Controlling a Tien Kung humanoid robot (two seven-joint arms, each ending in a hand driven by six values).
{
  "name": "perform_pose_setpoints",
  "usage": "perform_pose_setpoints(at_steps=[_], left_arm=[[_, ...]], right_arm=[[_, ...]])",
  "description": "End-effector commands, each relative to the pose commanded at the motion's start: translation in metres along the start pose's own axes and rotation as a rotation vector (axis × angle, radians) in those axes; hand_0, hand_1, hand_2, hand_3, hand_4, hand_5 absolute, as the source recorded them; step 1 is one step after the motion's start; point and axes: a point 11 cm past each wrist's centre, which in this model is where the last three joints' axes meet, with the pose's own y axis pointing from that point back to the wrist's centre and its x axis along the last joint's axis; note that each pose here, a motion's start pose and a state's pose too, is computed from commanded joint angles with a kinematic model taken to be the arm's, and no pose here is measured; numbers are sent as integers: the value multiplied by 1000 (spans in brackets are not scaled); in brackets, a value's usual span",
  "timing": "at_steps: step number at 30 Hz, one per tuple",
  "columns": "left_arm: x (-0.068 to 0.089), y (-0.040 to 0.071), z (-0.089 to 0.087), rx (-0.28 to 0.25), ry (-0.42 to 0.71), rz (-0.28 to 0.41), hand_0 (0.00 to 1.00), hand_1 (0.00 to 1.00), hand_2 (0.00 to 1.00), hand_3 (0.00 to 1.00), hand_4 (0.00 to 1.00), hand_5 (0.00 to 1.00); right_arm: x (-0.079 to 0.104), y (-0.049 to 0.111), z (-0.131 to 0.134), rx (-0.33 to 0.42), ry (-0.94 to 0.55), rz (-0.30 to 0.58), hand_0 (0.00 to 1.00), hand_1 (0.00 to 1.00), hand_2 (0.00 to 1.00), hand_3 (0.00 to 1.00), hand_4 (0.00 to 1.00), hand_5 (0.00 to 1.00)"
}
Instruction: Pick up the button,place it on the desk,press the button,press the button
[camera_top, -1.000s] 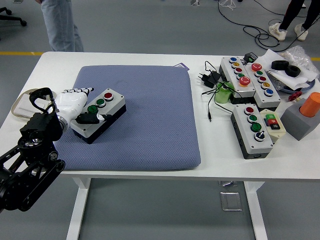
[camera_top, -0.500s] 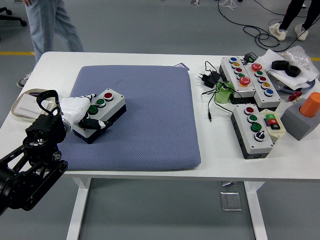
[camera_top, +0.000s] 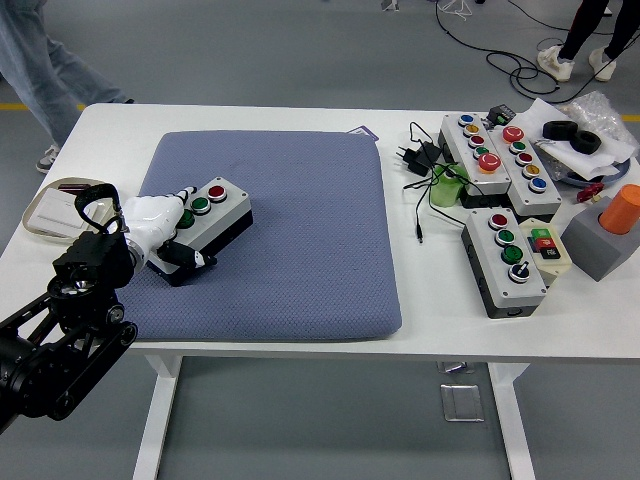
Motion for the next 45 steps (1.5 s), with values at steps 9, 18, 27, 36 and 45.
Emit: perform_pose_setpoints(at_steps=[9, 18, 27, 36, 45], left_arm=[[5, 0, -1, -21, -6, -9, 448, 451, 431, 661, 583, 2], [19, 2, 11, -106, -1, 30, 464, 389, 355, 493, 565, 2], [34, 7, 41, -410, -31, 113, 451, 337, 304, 348, 596, 2], [24, 12, 60, -588, -114, 10, 459, 344, 303, 349, 594, 2], [18, 6, 54, -557, -124, -38, 482, 371, 317, 375, 569, 2]], right_arm=[[0, 0, -3, 4, -2, 0, 629, 502, 547, 584, 269, 22], [-1, 1, -6, 8, -4, -2, 629, 500, 545, 584, 269, 21], [-2, 1, -8, 11, -5, -4, 629, 498, 545, 584, 270, 23], [-3, 1, -11, 15, -7, -5, 629, 498, 544, 584, 268, 20], [-2, 1, -10, 13, 2, -4, 629, 497, 542, 584, 268, 22]])
